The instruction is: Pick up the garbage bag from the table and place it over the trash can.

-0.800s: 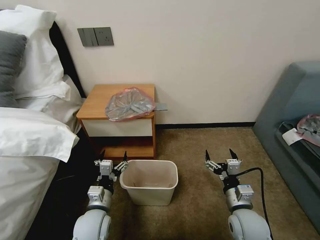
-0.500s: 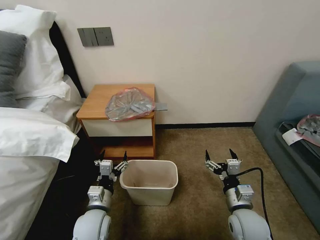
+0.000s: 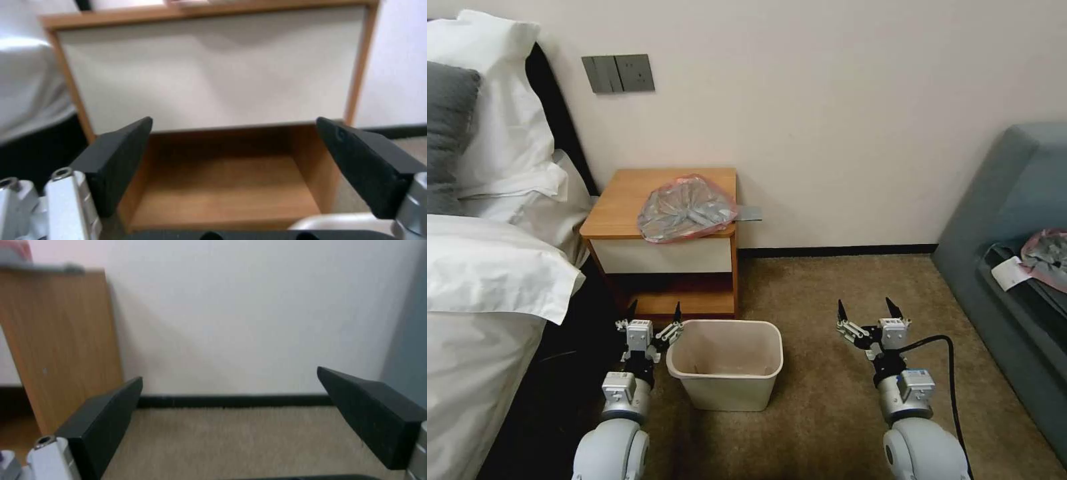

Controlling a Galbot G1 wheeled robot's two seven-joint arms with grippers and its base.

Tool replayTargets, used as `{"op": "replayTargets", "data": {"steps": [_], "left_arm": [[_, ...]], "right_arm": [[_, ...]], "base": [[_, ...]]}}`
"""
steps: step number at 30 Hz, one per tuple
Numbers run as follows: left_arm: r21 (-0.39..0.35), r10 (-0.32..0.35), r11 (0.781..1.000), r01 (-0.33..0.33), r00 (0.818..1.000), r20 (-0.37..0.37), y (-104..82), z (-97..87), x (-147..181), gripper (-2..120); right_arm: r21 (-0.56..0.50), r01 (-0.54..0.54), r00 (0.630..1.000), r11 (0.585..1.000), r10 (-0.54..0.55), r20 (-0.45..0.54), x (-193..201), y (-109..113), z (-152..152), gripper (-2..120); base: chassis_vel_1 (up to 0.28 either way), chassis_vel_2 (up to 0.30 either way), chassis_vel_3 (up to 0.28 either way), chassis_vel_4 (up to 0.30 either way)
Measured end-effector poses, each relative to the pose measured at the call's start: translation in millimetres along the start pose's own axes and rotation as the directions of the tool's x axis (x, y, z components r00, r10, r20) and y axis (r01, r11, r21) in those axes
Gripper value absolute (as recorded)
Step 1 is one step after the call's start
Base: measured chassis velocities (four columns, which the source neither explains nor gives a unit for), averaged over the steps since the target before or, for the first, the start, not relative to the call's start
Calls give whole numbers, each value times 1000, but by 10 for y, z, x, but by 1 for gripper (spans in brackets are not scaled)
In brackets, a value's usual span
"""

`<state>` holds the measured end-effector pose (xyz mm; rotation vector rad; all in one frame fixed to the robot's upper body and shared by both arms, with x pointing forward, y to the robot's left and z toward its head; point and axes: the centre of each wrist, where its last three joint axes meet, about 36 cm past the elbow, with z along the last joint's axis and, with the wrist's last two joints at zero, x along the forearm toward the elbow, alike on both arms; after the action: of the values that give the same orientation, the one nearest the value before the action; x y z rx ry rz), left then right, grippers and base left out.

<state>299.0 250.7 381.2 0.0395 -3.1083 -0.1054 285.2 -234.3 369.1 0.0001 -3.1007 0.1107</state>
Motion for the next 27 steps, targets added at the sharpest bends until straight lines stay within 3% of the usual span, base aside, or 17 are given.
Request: {"op": "replayTargets", "data": {"steps": [1, 3, 4, 5, 8, 12, 16, 21, 27], "left_arm": [[0, 0, 1000, 0, 1000, 0, 0, 0, 0, 97], [8, -56, 998, 56, 995, 85, 337, -308, 0, 99], [8, -56, 998, 56, 995, 85, 337, -308, 0, 99], [15, -84, 996, 83, 986, 143, 526, -522, 14, 100], [42, -75, 997, 69, 987, 144, 579, -644, 67, 100], [58, -63, 997, 56, 990, 126, 559, -633, 97, 100], [79, -54, 996, 46, 992, 110, 529, -588, 102, 100], [112, -44, 993, 38, 997, 59, 504, -465, 124, 100], [125, -50, 991, 47, 999, 17, 491, -344, 185, 100]], "right_arm": [[0, 0, 1000, 1000, 0, 0, 0, 0, 0, 100], [0, -16, 999, 1000, 16, 42, 240, -56, -54, 100], [0, -16, 999, 1000, 16, 42, 240, -56, -54, 100], [0, -15, 999, 1000, 15, 33, 312, -60, -39, 100], [13, -18, 996, 1000, 17, 88, 483, -118, -141, 100], [53, -29, 987, 998, 21, 160, 754, -205, -291, 100], [68, -47, 980, 997, 33, 197, 769, -205, -327, 100], [35, 2, 972, 999, -10, 237, 675, -111, -503, 100], [87, 82, 955, 993, -103, 278, 385, -71, -452, 100]], "base": [[0, 0, 0, 0], [0, 0, 0, 0], [0, 0, 0, 0], [0, 0, 0, 0], [0, 0, 0, 0], [0, 0, 0, 0], [0, 0, 0, 0], [0, 0, 0, 0], [0, 0, 0, 0]]}}
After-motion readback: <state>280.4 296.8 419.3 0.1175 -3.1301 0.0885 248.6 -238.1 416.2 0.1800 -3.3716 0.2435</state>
